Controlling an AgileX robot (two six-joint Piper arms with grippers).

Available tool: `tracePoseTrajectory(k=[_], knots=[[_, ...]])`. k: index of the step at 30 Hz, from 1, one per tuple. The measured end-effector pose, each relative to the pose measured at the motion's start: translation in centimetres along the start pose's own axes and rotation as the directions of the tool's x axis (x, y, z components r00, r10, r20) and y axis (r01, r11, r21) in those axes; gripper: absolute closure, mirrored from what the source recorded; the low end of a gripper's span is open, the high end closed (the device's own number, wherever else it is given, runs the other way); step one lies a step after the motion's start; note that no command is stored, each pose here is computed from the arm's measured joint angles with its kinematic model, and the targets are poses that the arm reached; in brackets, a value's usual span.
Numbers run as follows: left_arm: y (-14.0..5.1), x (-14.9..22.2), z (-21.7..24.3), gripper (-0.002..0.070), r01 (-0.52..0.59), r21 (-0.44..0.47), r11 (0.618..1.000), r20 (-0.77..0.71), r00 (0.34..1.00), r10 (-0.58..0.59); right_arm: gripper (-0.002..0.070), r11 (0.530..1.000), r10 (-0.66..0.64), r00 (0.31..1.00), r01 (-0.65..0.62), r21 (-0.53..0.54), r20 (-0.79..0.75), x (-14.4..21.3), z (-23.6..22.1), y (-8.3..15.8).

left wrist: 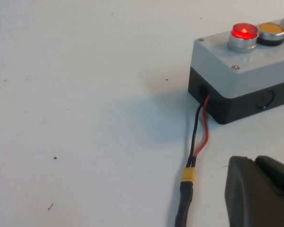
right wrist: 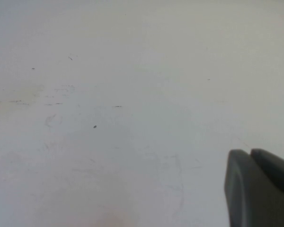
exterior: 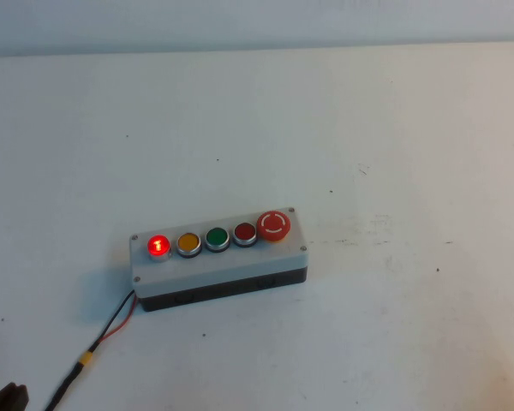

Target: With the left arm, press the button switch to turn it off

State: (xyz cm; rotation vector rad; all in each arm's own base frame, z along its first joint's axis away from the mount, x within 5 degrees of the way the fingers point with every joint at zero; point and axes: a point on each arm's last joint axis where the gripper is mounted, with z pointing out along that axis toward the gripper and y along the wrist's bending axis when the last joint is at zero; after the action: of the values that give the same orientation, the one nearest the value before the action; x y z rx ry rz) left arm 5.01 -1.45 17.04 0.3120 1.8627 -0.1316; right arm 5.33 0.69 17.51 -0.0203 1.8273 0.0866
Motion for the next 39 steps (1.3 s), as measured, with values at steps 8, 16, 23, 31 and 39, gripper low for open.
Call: tracePoseTrajectory(k=[8, 16, 23, 31, 39], knots=[[0.0, 0.0, 0.0, 0.0677, 0.000, 0.000, 1.000, 0.000, 1.000, 0.000, 0.0692, 1.000, 0.000, 1.000, 0.000, 0.000, 0.000, 0.0, 0.0, 0.0], [-0.1, -0.4, 0.0, 0.0677, 0.080, 0.019, 0.997, 0.046, 0.996, -0.081, 0.0692, 1.000, 0.000, 1.000, 0.000, 0.000, 0.000, 0.0, 0.0, 0.0], [-0.2, -2.2, -0.3, 0.0677, 0.407, 0.120, 0.906, 0.213, 0.880, -0.424, 0.0692, 1.000, 0.000, 1.000, 0.000, 0.000, 0.000, 0.0, 0.0, 0.0], [-0.3, -3.7, -0.9, 0.0677, 0.520, 0.183, 0.834, 0.198, 0.812, -0.549, 0.0692, 1.000, 0.000, 1.000, 0.000, 0.000, 0.000, 0.0, 0.0, 0.0], [-0.8, -10.3, -1.0, 0.0677, 0.376, 0.119, 0.919, -0.224, 0.912, -0.344, 0.0692, 1.000, 0.000, 1.000, 0.000, 0.000, 0.000, 0.0, 0.0, 0.0]])
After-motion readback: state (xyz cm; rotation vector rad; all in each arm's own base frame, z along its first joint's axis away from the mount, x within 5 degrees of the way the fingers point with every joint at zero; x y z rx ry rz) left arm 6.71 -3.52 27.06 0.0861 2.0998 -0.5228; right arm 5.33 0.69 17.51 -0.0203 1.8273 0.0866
